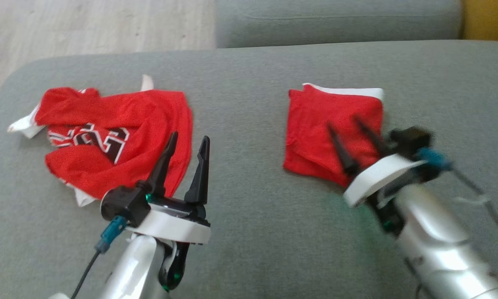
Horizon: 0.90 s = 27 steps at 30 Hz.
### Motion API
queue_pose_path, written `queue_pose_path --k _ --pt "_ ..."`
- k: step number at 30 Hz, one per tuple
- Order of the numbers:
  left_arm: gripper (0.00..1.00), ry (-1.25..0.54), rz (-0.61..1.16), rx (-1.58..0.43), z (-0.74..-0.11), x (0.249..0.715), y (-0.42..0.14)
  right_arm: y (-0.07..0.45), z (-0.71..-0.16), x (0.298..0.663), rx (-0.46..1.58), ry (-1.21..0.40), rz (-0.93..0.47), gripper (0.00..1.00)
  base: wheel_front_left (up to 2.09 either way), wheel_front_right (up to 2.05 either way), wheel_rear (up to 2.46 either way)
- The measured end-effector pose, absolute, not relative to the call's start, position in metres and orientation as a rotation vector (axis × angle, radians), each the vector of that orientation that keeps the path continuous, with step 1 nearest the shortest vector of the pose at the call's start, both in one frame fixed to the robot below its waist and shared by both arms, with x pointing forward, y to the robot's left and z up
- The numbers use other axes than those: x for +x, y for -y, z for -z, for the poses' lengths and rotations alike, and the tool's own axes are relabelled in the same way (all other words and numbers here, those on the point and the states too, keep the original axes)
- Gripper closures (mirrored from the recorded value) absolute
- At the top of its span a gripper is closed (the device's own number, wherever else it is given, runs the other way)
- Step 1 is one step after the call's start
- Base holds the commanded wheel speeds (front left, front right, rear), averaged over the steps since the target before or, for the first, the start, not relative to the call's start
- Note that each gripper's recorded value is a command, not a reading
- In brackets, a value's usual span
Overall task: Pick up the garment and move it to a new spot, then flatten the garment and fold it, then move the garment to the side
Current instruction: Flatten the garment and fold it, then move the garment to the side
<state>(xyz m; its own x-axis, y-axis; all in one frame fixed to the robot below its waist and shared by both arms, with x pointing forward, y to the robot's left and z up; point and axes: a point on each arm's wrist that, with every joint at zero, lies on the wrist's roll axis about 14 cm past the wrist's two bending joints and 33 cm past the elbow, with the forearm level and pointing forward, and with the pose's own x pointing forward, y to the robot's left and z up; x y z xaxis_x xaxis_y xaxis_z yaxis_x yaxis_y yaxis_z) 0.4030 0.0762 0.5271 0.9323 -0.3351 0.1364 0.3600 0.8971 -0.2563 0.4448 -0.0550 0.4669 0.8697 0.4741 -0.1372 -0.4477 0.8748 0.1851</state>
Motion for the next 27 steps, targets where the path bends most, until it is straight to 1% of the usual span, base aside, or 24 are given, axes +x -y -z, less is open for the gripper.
queue_pose_path --k 4,6,9,13,18,27 --pt "0.0 0.117 0.382 -0.292 -0.537 0.407 -0.069 0.112 -0.513 0.465 0.114 -0.013 -0.342 0.0 0.0 0.0 0.0" --pt "0.0 0.128 0.397 -0.297 -0.541 0.409 -0.064 0.139 -0.533 0.465 0.108 0.067 -0.263 0.0 0.0 0.0 0.0" --pt "0.0 0.13 0.42 -0.301 -0.542 0.41 -0.056 0.169 -0.535 0.449 0.085 0.112 -0.156 0.0 0.0 0.0 0.0" --pt "0.0 0.117 0.435 -0.303 -0.537 0.409 -0.049 0.186 -0.517 0.418 0.087 0.092 -0.065 0.0 0.0 0.0 0.0" --pt "0.0 0.095 0.447 -0.293 -0.529 0.407 -0.045 0.197 -0.511 0.403 0.074 0.085 -0.021 0.0 0.0 0.0 0.0" --pt "0.0 0.074 0.429 -0.293 -0.52 0.408 -0.05 0.187 -0.506 0.411 0.097 0.076 -0.039 0.0 0.0 0.0 0.0"
